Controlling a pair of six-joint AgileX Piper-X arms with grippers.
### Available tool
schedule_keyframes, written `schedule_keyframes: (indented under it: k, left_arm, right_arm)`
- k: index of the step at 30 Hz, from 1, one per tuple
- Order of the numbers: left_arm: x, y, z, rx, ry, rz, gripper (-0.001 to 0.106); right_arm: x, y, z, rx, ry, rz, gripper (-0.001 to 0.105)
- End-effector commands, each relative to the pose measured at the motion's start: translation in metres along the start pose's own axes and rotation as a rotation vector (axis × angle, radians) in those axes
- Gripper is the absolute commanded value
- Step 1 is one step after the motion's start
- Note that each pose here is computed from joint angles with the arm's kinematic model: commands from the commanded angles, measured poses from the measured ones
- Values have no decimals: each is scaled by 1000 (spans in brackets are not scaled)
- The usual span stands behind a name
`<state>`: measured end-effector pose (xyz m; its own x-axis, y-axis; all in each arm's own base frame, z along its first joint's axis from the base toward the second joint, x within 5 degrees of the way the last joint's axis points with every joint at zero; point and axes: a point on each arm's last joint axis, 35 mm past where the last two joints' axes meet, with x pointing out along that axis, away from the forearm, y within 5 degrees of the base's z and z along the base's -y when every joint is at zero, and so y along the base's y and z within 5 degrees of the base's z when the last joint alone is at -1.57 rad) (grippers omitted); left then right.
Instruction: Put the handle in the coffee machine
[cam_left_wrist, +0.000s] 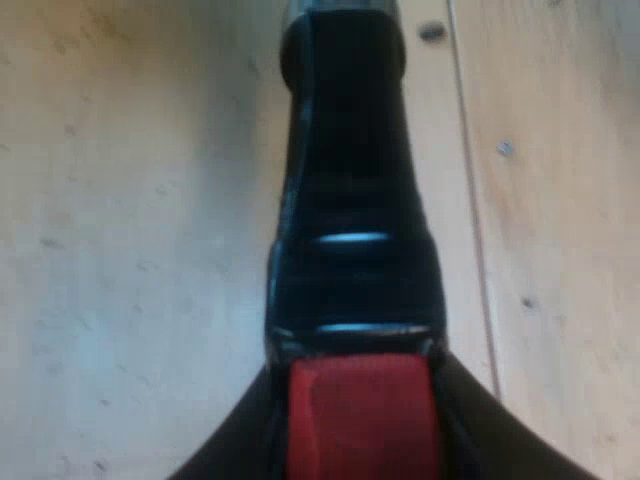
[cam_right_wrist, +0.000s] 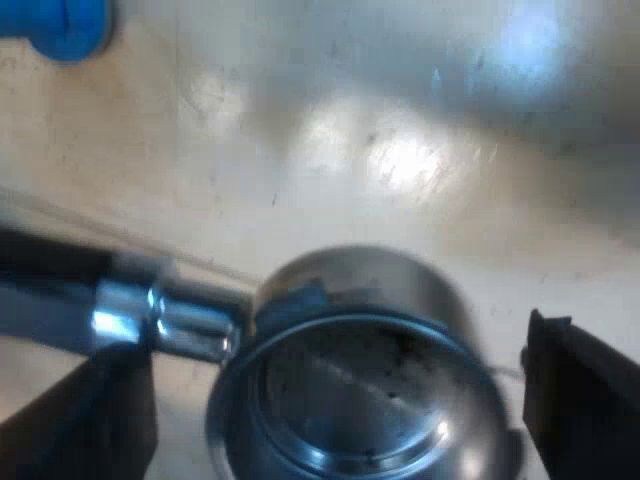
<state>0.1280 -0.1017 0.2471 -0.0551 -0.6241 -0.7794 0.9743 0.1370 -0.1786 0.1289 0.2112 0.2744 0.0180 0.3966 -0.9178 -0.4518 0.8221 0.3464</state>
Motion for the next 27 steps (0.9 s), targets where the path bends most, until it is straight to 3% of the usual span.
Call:
schedule_keyframes:
  k: [1, 7, 15, 19, 23, 25, 27]
  left_arm:
    - [-1, -2, 2, 3, -21, -35, 0]
    - [-11, 8, -7, -92, -51, 1, 0]
    - [-31, 26, -27, -254, -114, 113, 0]
    - [-40, 33, -37, -323, -150, 157, 0]
    - [-48, 37, -45, -356, -166, 206, 0]
    - [-50, 38, -48, -370, -171, 223, 0]
    - [-53, 41, -51, -371, -177, 241, 0]
  right_arm:
    - [-6, 0, 1, -10, -37, -20, 78]
    - [-11, 0, 1, -19, -95, -84, 78]
    - [-20, 26, -15, -170, -321, -254, 78]
    - [-18, 39, -20, -222, -404, -289, 78]
    - [-18, 51, -21, -257, -546, -369, 78]
    - [-16, 53, -19, -265, -588, -376, 78]
    - [-12, 57, -15, -312, -626, -356, 78]
